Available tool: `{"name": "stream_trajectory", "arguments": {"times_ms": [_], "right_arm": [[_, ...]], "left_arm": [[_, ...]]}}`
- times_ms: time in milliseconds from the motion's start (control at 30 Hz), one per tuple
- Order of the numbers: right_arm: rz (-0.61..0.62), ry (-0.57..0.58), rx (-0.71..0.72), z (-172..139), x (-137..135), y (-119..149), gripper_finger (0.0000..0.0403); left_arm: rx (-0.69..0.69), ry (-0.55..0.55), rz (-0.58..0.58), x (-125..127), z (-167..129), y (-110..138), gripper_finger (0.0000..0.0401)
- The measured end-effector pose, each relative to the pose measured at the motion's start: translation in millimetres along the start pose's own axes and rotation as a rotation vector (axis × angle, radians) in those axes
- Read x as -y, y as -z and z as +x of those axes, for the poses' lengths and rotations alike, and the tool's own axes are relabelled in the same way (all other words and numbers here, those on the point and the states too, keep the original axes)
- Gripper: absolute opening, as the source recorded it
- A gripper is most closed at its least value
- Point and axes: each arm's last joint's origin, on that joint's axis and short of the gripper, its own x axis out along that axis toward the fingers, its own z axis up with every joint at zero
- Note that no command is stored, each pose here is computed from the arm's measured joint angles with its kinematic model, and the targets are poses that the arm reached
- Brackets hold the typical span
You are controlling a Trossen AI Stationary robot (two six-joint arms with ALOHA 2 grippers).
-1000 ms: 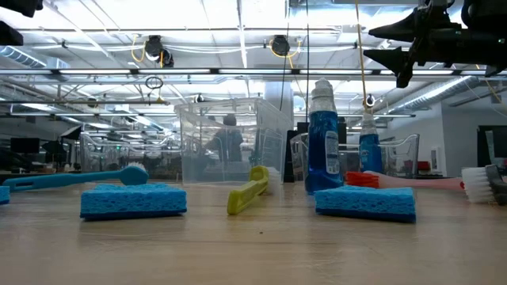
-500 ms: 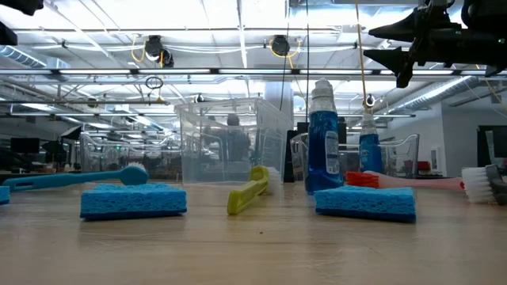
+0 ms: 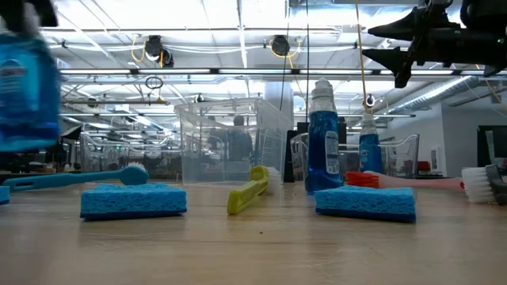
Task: Pick & Place Kitchen Sink Supplies
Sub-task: Put the blue soap dispenser into the right transparent bin
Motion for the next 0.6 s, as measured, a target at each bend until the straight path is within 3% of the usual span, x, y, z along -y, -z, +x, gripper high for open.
{"name": "stream_trajectory", "arguments": {"times_ms": [267, 600], "right_arm": [[0.034, -0.100, -0.087, 17.9, -10.3, 7.2, 0.0210], [-0.078, -0.242, -0.175, 63.6, -37.3, -5.5, 0.0210]], "left_arm": [[0.046, -0.005, 0.098, 4.2, 10.1, -54.0, 0.0147], [0.094, -0.037, 0.202, 6.0, 10.5, -123.6, 0.0147]]}}
